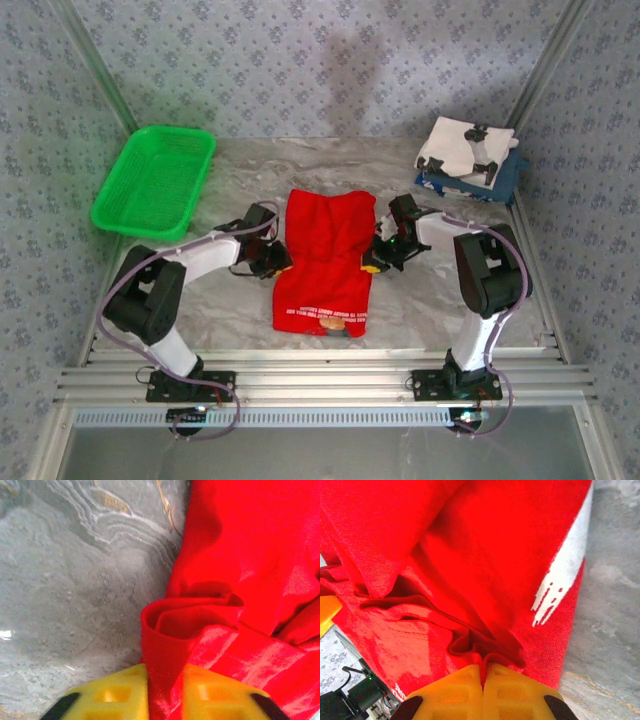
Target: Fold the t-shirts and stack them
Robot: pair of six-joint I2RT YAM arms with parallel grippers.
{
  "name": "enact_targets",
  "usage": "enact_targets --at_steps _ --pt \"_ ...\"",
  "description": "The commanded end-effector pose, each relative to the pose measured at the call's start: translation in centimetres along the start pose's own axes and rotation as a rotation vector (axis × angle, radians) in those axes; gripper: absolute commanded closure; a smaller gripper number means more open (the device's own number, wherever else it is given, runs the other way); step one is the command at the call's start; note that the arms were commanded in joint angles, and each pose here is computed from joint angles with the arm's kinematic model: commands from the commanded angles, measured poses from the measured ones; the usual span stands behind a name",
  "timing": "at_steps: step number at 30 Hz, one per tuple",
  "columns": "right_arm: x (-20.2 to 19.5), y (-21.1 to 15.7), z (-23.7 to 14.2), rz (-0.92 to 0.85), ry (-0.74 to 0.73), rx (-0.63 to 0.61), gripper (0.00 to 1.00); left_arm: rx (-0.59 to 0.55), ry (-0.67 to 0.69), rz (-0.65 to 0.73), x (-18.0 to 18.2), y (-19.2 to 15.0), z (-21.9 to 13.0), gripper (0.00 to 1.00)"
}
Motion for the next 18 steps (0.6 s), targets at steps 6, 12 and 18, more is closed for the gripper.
enact_targets --at_steps 6,12,18 --pt "0.0 -0.1 0.1 0.003 0.026 0.014 0.96 0.009 -0.053 0.003 0.3 -0.8 -1.0 0.70" --pt "0.0 -0.1 0.2 0.003 0.025 0.014 0.96 0.017 -0.049 0.019 -0.1 -0.6 -0.6 0.86" --pt "0.6 -0.4 -0.5 -0.009 0.031 -0.002 0.96 0.000 -0.102 0.050 -1.4 -0.8 -2.1 0.97"
Point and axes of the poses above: each hand's point on the last joint's axis, 136 mm out from that joint toward the fingers, its own z axis out along the fingers, its own x axis along the line the jaws close on, y = z × x, the point moved 7 cm from there along -z, back along the fingers, and after that the axes turned 14 degrees about -z, right-handed, at the moved point
